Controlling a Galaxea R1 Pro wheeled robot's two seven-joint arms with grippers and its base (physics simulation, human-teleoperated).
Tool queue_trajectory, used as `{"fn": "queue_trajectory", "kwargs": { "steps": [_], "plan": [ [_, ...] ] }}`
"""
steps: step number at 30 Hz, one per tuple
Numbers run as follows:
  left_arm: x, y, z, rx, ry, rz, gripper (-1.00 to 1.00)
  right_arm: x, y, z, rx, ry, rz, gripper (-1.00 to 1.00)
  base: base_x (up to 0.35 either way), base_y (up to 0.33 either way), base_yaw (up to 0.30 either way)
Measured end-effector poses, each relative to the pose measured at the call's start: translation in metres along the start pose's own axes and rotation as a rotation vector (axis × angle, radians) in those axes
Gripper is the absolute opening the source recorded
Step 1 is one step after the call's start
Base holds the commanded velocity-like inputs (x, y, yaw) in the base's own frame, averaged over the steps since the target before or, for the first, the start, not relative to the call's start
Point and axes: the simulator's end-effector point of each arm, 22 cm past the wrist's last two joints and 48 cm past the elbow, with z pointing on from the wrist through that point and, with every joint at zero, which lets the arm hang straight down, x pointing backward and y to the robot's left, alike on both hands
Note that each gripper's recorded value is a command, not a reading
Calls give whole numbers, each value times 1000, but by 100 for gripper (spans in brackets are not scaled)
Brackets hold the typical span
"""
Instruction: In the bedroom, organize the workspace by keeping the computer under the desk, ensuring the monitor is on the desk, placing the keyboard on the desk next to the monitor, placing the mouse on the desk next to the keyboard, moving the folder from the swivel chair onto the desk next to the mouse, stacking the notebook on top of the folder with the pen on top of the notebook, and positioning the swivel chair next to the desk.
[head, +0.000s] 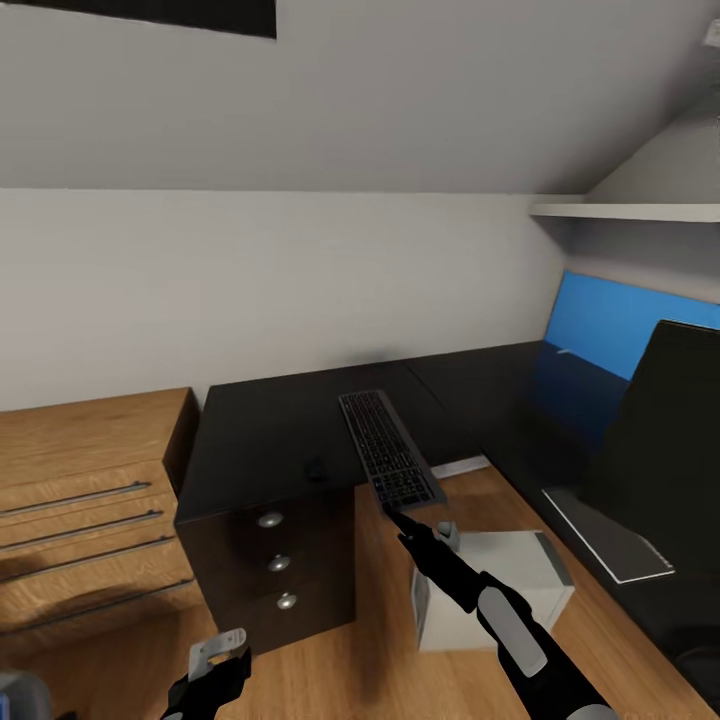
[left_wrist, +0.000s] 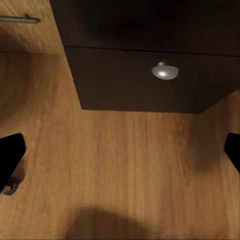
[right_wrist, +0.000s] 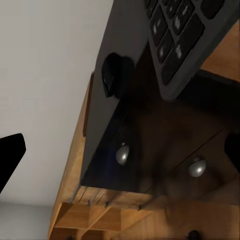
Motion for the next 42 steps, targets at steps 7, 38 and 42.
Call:
{"fn": "queue_trajectory", "kwargs": {
  "steps": [7, 38, 42],
  "plan": [
    [0, 0, 0, 0, 0, 0, 100, 0, 0, 0, 0, 0, 0, 100, -257, 0, 0],
    [18, -1, -9, 1, 61, 10, 100, 24, -72, -18, 237, 54, -347, 100, -63, 0, 0],
    [34, 1, -14, -4, 104, 16, 100, 34, -87, -28, 285, 102, -411, 100, 0, 0, 0]
  ]
}}
